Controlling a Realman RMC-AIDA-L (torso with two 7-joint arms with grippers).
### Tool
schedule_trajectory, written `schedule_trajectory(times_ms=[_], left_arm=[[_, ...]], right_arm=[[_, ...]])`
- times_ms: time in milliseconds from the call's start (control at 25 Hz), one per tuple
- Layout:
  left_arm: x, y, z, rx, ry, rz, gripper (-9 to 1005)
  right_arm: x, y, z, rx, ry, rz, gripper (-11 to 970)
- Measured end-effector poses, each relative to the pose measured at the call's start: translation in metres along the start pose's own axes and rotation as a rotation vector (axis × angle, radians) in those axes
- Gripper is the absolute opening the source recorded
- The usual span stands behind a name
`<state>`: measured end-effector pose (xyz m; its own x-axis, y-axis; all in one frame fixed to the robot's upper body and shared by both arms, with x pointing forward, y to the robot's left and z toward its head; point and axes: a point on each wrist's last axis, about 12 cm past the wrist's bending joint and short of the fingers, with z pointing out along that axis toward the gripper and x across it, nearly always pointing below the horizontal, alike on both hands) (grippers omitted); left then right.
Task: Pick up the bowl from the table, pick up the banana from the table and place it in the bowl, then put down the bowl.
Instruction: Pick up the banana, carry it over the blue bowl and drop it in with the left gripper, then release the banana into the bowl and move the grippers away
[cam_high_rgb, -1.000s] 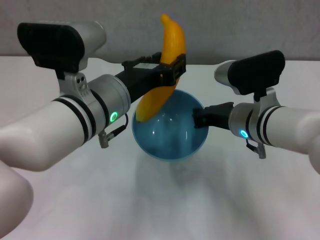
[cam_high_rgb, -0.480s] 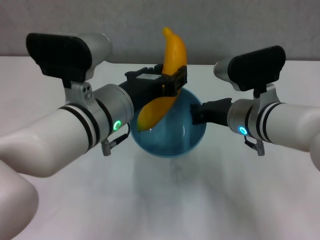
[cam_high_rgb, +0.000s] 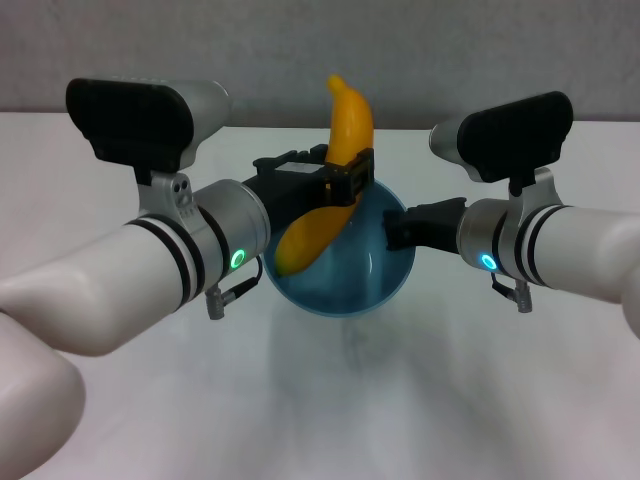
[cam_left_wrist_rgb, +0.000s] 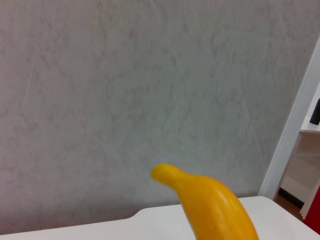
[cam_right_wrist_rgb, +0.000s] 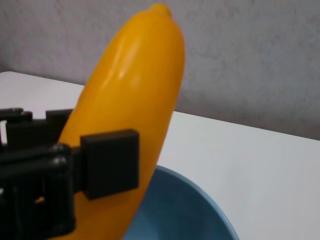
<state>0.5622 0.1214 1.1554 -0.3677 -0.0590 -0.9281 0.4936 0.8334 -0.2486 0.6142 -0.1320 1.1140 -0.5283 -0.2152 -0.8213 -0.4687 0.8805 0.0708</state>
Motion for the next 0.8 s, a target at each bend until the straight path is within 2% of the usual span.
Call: schedule_trajectory(times_ms=[360, 800], left_arm=[[0.0021, 0.0016, 0.0022, -0.006, 0.012, 0.012, 631], [0.0012, 0.0058, 0.0012, -0.018, 0.002, 0.006, 814]], right_arm=[[-0.0019, 0.0014, -0.0009, -0.004, -0.007, -0.001, 38], [0.0029, -0.0044, -0.0027, 0.01, -0.003, 0.014, 38]])
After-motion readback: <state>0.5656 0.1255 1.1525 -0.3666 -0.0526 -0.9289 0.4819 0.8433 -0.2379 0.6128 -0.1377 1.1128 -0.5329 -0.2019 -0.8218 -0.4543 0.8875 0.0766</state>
